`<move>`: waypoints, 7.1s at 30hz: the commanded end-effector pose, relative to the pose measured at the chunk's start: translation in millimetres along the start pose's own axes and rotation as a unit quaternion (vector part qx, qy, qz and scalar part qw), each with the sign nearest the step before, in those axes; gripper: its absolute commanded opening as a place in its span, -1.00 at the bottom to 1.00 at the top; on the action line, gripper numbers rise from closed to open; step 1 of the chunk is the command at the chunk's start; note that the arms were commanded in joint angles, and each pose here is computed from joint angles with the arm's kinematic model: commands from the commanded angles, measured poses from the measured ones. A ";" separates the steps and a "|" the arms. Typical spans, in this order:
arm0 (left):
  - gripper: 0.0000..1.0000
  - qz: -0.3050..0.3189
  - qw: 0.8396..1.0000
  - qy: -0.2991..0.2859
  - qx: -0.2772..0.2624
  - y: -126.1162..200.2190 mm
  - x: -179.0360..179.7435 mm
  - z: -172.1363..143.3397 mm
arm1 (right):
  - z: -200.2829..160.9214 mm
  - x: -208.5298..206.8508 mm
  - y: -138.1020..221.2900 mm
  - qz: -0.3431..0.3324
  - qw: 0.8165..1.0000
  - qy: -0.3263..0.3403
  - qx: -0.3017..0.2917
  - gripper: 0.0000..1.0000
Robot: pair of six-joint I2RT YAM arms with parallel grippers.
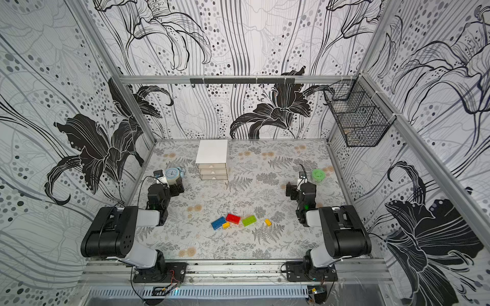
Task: Assemble the number 5 with lego
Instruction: Pick up the lego brick from the center of the board, then adjust the lego brick at the center of the board.
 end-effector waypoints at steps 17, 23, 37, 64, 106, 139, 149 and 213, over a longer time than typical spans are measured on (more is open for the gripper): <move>0.99 -0.002 1.000 0.000 -0.030 -0.6 -0.6 14.8 | 10.5 0.9 -0.9 0.009 1.000 -0.003 -0.011 0.99; 0.99 0.046 0.999 0.012 -0.027 6.8 10.0 32.8 | 33.0 -3.3 7.2 -0.011 1.000 -0.002 0.015 0.99; 0.99 -0.060 0.971 0.230 0.014 54.9 -18.8 108.3 | 92.3 -15.9 88.7 -0.027 0.967 -0.244 0.065 0.99; 0.20 -0.324 0.868 0.108 0.360 133.0 -200.3 -12.4 | -16.5 90.2 170.6 0.124 0.908 -0.076 0.394 0.08; 0.02 -0.370 0.820 0.061 0.432 133.1 -242.5 -50.4 | -74.8 151.4 139.2 0.118 0.854 0.069 0.501 -0.27; -0.16 -0.367 0.815 0.050 0.445 137.3 -245.5 -63.5 | -54.0 196.9 153.5 0.194 0.850 0.068 0.486 -0.65; -0.19 -0.373 0.807 0.051 0.456 136.6 -248.4 -71.6 | -64.5 249.2 174.9 0.306 0.802 0.072 0.508 -0.66; -0.63 -0.348 0.802 0.032 0.484 139.4 -235.4 -90.5 | -32.4 273.4 107.1 0.212 0.842 0.084 0.489 -0.68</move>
Point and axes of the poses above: each gripper's point midway between its finger pads, its own y axis back along the fingers, its own x axis along the line the jaws close on, z = x × y, the point moved 4 cm from there along y, back along the fingers, and after that the axes turned 5 degrees about -y, right-handed, at the moved point
